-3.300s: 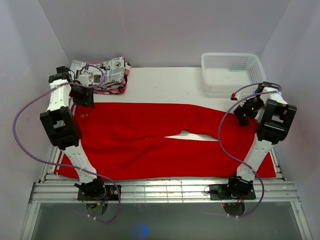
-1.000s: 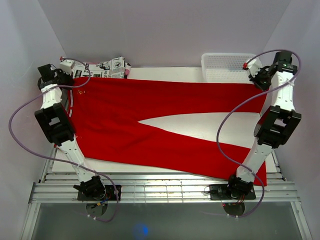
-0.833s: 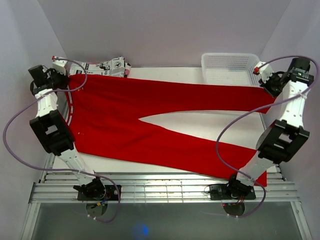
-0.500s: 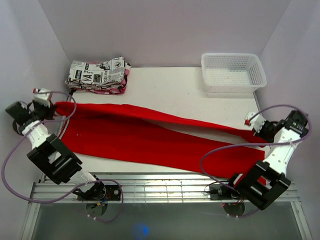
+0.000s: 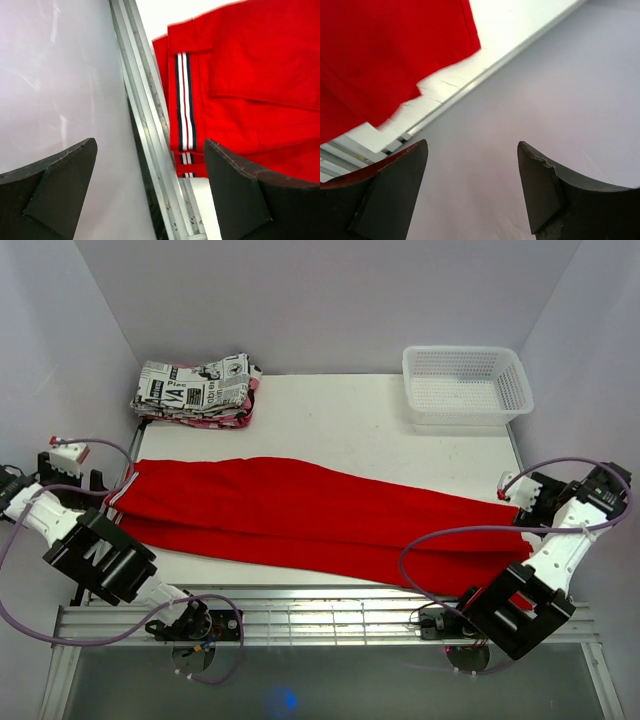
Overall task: Fold and stack the trousers
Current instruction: Fold the trousers
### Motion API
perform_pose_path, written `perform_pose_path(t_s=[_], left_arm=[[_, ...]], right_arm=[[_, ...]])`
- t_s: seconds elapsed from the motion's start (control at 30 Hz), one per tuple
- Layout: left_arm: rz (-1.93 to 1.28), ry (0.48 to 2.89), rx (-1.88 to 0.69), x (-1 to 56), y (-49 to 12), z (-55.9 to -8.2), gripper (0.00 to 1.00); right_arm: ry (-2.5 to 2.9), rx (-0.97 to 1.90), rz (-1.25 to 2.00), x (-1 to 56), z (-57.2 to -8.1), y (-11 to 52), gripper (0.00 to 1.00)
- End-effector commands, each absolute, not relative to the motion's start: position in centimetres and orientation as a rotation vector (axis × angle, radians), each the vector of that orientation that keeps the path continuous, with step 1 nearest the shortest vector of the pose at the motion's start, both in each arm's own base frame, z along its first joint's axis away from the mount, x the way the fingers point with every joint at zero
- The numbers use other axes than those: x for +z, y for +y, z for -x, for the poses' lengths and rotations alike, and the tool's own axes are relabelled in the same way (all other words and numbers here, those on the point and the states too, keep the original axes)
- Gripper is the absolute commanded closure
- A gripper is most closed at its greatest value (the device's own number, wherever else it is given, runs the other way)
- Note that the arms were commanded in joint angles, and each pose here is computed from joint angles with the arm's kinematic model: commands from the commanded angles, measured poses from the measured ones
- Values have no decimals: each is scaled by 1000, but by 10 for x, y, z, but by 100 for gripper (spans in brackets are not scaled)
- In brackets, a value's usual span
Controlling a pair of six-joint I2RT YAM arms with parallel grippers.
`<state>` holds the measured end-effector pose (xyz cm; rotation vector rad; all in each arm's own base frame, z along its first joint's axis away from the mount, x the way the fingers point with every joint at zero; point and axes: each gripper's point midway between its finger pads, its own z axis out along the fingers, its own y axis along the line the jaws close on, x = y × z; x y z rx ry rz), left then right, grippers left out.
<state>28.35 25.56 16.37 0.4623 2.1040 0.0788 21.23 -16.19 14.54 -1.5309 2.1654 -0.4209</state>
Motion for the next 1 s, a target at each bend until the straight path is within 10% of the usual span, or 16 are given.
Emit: perform_pose_path(t_s=[0.0, 0.5, 0.97], left_arm=[[-486, 2131, -6, 179, 237, -300, 2], [-339, 2705, -315, 73, 142, -309, 19], [170, 2770, -390, 56, 147, -347, 28]], right_arm=[[2191, -354, 1445, 166, -219, -162, 22], [2747, 206, 1147, 59, -185, -79, 38], [2749, 99, 980, 59, -335, -96, 50]])
